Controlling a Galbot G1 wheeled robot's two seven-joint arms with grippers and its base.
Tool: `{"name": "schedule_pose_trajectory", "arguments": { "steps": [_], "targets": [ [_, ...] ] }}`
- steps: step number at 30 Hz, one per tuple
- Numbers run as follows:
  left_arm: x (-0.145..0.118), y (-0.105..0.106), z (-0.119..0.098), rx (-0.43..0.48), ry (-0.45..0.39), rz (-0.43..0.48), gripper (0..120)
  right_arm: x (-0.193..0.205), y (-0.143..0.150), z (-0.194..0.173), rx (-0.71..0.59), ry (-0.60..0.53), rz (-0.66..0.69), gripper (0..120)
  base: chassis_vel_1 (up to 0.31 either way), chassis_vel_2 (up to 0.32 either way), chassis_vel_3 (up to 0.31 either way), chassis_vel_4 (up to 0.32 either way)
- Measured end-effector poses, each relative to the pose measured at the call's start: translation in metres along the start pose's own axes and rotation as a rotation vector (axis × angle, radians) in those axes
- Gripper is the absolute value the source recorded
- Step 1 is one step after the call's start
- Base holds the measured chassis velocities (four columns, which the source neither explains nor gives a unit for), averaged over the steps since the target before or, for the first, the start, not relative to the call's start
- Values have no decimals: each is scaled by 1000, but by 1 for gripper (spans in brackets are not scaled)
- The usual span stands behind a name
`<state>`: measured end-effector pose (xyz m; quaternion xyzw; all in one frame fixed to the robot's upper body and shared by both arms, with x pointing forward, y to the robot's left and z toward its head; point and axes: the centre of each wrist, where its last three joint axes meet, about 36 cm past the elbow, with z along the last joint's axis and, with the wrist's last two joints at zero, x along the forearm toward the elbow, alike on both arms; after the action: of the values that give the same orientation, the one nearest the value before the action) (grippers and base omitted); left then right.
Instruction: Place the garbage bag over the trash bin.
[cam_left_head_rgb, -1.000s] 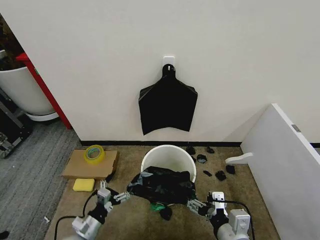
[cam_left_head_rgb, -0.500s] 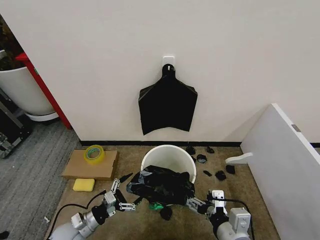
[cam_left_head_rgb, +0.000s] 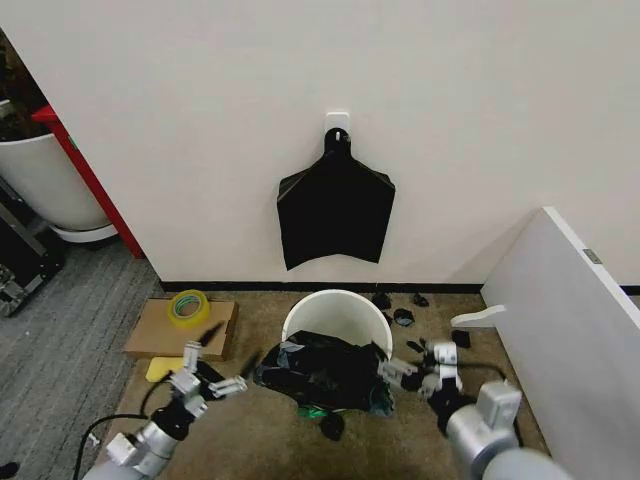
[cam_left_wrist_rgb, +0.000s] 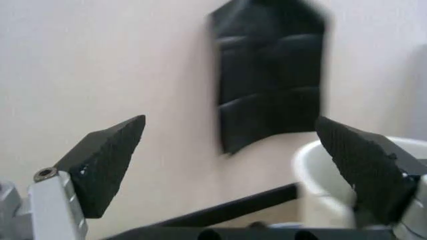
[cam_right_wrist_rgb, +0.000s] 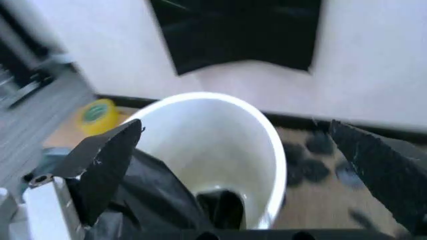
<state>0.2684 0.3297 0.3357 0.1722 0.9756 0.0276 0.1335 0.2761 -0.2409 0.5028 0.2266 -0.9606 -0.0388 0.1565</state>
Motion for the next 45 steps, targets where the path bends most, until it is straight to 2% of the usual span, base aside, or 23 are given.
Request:
{"name": "schedule_pose_trajectory", "arguments": {
  "steps": [1,2,5,6,9,13,16,20,25,29,35,37,38,40,43,44,45],
  "targets": [
    [1,-1,0,-2,5,-18,100,-1,-2,-1,6,2,-9,100,0,0,0,0],
    [6,-8,-2,0,32,-80,100,-15,-22,-7,56,28,-73,100,0,0,0,0],
    [16,-21,-7,34,73,-159,100,-46,-57,-14,121,105,-141,100,0,0,0,0],
    [16,-21,-7,34,73,-159,100,-46,-57,-14,121,105,-141,100,0,0,0,0],
    [27,-36,-11,80,93,-221,100,-79,-85,-28,159,170,-223,100,0,0,0,0],
    [38,-53,-17,137,104,-289,100,-119,-101,-33,192,226,-279,100,0,0,0,0],
    [44,-61,-19,154,110,-309,100,-138,-105,-34,209,247,-297,100,0,0,0,0],
    [52,-75,-25,171,117,-325,100,-186,-114,-34,257,298,-321,100,0,0,0,0],
    [52,-82,-26,162,103,-321,100,-219,-125,-31,308,338,-339,100,0,0,0,0],
    [49,-84,-28,166,90,-323,100,-229,-132,-29,335,369,-352,97,0,0,0,0],
    [48,-85,-30,168,86,-318,100,-242,-140,-17,330,403,-366,70,0,0,0,0],
    [48,-85,-30,168,86,-318,100,-242,-140,-17,330,403,-366,70,0,0,0,0],
    [47,-85,-30,169,86,-318,100,-244,-143,-16,315,404,-363,61,0,0,0,0],
    [47,-85,-30,169,85,-318,100,-245,-144,-16,302,403,-363,52,0,0,0,0],
    [47,-85,-30,170,85,-318,100,-245,-144,-16,292,404,-366,44,0,0,0,0],
    [47,-85,-30,172,84,-317,100,-244,-143,-16,288,405,-371,37,0,0,0,0],
    [47,-85,-30,172,84,-317,100,-244,-143,-16,288,405,-371,37,0,0,0,0]
  ]
}}
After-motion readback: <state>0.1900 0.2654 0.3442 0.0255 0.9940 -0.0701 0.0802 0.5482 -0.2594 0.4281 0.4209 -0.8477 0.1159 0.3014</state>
